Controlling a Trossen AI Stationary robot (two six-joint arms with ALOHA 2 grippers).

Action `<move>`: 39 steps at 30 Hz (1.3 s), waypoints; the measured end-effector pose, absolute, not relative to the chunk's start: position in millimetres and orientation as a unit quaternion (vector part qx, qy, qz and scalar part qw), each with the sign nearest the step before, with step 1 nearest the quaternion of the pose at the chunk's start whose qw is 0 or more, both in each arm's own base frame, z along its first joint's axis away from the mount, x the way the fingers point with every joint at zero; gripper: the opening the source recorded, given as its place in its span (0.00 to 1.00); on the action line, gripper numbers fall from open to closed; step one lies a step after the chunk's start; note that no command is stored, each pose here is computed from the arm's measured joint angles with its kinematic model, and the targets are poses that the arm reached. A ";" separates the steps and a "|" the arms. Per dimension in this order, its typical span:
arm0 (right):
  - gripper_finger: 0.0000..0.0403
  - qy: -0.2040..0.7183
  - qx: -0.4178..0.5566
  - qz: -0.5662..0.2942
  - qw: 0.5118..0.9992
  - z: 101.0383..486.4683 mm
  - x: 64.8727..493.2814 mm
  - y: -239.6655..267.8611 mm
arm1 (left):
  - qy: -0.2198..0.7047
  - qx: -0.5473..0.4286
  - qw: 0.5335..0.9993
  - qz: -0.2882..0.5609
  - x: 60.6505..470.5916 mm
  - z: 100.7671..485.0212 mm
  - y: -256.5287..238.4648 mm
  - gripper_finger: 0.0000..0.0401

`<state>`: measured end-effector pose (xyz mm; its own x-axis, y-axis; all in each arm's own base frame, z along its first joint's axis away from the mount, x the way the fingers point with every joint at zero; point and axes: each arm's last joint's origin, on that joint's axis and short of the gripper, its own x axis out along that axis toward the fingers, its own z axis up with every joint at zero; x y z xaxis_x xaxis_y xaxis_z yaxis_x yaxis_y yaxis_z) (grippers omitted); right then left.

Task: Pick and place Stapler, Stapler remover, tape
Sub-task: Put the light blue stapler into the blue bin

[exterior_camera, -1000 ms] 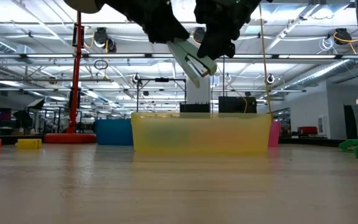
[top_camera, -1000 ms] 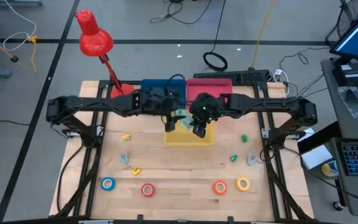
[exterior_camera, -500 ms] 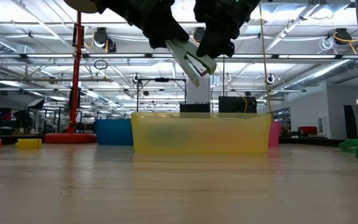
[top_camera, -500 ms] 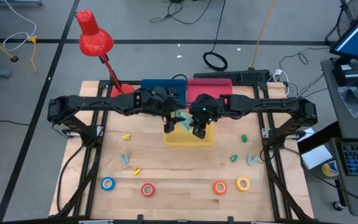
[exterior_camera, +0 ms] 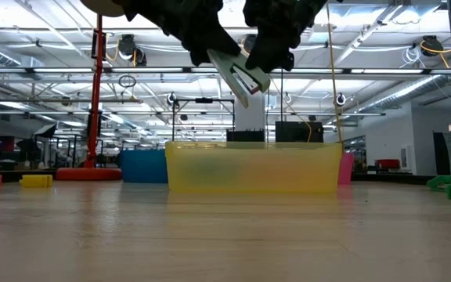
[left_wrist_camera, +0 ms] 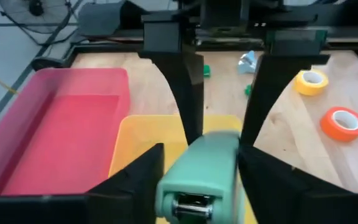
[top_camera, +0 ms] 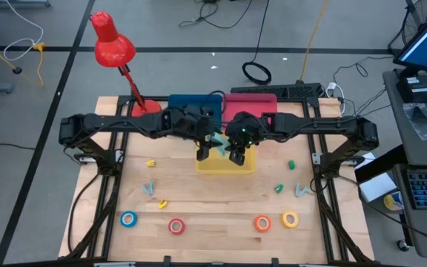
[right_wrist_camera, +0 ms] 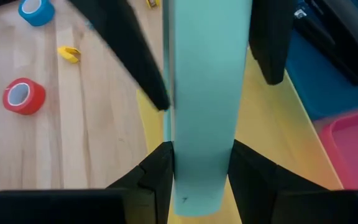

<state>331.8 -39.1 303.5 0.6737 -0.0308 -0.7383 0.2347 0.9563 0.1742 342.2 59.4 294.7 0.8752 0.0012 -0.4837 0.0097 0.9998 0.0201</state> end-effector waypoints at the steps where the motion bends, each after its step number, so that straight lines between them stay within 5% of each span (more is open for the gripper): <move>1: 0.30 0.397 0.128 -0.073 0.906 303.6 331.9 -39.1 | 0.249 0.010 0.968 -0.009 342.0 295.0 59.2 0.45; 5: 0.30 0.400 0.122 -0.068 0.906 303.1 331.5 -38.4 | 0.253 0.004 0.967 -0.025 341.3 294.1 58.4 0.33; 17: 0.31 0.396 0.135 -0.077 0.905 303.5 331.8 -39.3 | 0.253 -0.025 0.967 -0.026 338.9 294.1 68.8 0.32; 39: 0.54 0.396 0.140 -0.077 0.904 304.2 331.3 -39.4 | 0.352 -0.035 0.933 0.067 304.2 296.8 80.3 0.32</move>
<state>331.3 -39.4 304.2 0.6751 -0.0295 -0.7371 0.2504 0.9490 0.1913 304.2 80.3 296.8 0.7427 0.1011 -0.6620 -0.1499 0.9886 -0.0172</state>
